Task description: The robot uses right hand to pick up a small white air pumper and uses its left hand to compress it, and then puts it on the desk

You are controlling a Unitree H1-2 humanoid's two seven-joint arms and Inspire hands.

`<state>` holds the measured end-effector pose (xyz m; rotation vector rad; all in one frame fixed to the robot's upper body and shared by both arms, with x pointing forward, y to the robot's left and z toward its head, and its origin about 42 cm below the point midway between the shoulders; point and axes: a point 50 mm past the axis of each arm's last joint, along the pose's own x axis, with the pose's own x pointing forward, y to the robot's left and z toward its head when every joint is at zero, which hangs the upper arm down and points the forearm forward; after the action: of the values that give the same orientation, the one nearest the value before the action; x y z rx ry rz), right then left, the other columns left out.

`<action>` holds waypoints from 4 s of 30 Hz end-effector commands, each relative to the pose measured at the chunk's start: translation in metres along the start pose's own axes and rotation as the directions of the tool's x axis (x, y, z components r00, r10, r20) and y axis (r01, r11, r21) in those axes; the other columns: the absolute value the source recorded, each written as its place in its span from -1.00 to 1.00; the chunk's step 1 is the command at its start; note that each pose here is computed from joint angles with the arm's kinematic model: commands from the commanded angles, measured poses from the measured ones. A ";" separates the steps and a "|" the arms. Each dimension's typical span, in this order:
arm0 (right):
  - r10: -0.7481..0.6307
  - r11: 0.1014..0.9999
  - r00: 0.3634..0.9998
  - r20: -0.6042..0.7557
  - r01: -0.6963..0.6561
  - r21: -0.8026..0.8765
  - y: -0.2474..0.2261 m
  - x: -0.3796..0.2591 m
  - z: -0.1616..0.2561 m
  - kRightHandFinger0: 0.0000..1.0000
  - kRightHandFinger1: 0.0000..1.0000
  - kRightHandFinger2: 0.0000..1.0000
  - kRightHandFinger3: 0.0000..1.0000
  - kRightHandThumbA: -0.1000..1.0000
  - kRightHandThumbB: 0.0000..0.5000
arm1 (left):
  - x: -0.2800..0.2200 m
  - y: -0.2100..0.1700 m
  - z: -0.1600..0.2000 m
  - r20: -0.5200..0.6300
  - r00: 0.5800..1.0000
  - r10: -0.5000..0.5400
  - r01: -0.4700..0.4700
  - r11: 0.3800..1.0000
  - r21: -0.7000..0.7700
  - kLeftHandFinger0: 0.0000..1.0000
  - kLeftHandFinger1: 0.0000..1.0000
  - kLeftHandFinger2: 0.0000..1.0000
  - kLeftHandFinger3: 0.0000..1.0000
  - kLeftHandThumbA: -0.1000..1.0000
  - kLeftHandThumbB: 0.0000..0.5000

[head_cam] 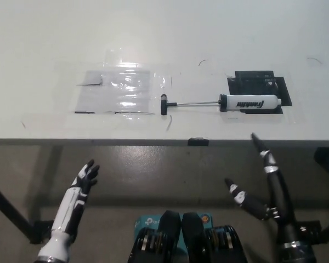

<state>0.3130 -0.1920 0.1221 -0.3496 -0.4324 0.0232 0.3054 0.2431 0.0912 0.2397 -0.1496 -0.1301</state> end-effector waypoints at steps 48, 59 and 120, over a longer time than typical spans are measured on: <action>0.521 0.679 0.670 -0.528 -0.700 -0.219 -0.096 0.314 0.044 1.00 1.00 1.00 1.00 1.00 0.67 | 0.030 -0.011 0.026 0.115 0.991 -0.062 0.057 0.997 0.047 1.00 1.00 1.00 1.00 1.00 -0.19; 0.522 0.647 0.641 -0.564 -0.728 -0.229 -0.085 0.325 0.047 1.00 1.00 1.00 1.00 1.00 0.52 | 0.032 -0.010 0.028 0.118 0.990 -0.071 0.063 0.996 0.065 1.00 1.00 1.00 1.00 1.00 -0.20; 0.337 0.416 0.697 -0.633 -0.713 -0.564 -0.072 0.331 0.038 -0.62 0.40 0.99 0.87 -1.00 -0.31 | 0.045 0.010 0.045 0.151 0.987 -0.050 0.038 0.996 0.084 1.00 1.00 1.00 1.00 0.92 -0.06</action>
<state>0.5872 -0.2055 0.2833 -1.3685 0.2720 0.4877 0.3370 0.2319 0.1250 0.3009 -0.2380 -0.1823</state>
